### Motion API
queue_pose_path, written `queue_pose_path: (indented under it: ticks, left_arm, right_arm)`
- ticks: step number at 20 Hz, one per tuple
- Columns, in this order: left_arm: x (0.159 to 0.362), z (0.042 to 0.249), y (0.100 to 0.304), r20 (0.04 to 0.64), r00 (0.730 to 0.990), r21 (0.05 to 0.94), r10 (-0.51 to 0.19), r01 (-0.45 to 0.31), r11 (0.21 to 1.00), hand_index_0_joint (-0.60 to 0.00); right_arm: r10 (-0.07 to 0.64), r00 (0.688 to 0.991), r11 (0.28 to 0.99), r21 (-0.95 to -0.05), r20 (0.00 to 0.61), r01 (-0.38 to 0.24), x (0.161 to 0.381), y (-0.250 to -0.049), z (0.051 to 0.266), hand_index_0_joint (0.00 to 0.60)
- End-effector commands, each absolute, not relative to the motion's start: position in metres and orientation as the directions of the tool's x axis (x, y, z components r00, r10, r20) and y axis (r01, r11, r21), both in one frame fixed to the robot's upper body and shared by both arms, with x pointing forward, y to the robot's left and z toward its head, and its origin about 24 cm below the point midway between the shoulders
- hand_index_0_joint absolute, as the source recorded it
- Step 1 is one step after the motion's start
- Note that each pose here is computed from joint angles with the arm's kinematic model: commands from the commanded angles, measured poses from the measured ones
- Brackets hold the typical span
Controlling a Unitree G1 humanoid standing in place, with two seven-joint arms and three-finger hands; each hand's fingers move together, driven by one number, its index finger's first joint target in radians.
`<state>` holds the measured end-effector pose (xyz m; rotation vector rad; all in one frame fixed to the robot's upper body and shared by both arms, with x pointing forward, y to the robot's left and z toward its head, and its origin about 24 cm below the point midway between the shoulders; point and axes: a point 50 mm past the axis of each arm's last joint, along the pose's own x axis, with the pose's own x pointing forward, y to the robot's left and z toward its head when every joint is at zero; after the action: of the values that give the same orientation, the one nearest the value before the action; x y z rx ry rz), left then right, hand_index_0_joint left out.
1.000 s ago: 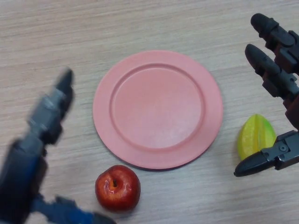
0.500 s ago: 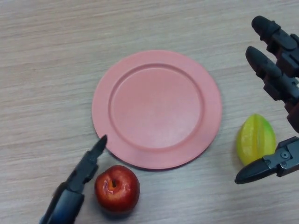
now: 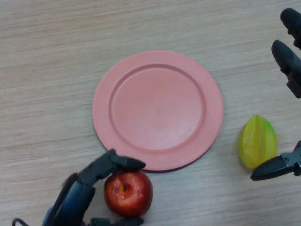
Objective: Pick up the red apple and place it on the plate
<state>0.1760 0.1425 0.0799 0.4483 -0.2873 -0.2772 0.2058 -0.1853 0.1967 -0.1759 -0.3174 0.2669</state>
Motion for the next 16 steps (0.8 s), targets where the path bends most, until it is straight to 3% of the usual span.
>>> queue_pose_path:
  ticks: [1,2,3,7,9,12,14,15,16]
  left_arm:
    - [0.185,0.125,0.139,0.383,0.855,0.428,-0.35,0.172,0.887,-0.6]
    - [0.192,0.129,0.138,0.382,0.855,0.436,-0.349,0.166,0.884,-0.6]
    - [0.212,0.137,0.136,0.348,0.876,0.402,-0.333,0.181,0.897,-0.6]
    - [0.257,0.139,0.124,0.382,0.869,0.379,-0.315,0.164,0.911,-0.6]
    - [0.269,0.126,0.117,0.362,0.869,0.453,-0.337,0.152,0.879,-0.6]
    - [0.274,0.118,0.119,0.362,0.881,0.405,-0.305,0.146,0.902,-0.6]
    - [0.275,0.116,0.12,0.353,0.885,0.403,-0.303,0.149,0.903,-0.401]
    - [0.276,0.115,0.12,0.34,0.89,0.41,-0.303,0.15,0.9,-0.25]
    - [0.275,0.116,0.122,0.329,0.895,0.417,-0.303,0.15,0.896,-0.15]
  right_arm:
    - [0.306,0.832,0.942,-0.273,0.463,-0.195,0.191,-0.186,0.224,0.0]
    - [0.306,0.831,0.942,-0.275,0.464,-0.193,0.19,-0.186,0.225,0.0]
    - [0.305,0.83,0.942,-0.275,0.466,-0.192,0.189,-0.185,0.226,0.0]
    - [0.296,0.826,0.946,-0.264,0.479,-0.186,0.187,-0.182,0.229,0.0]
    - [0.29,0.822,0.949,-0.259,0.491,-0.181,0.186,-0.184,0.23,0.0]
    - [0.283,0.82,0.949,-0.267,0.497,-0.166,0.184,-0.186,0.23,0.0]
    - [0.279,0.821,0.95,-0.267,0.498,-0.161,0.184,-0.187,0.23,0.0]
    - [0.279,0.822,0.95,-0.268,0.497,-0.16,0.184,-0.187,0.229,0.0]
    - [0.279,0.823,0.95,-0.27,0.495,-0.159,0.183,-0.188,0.229,0.0]
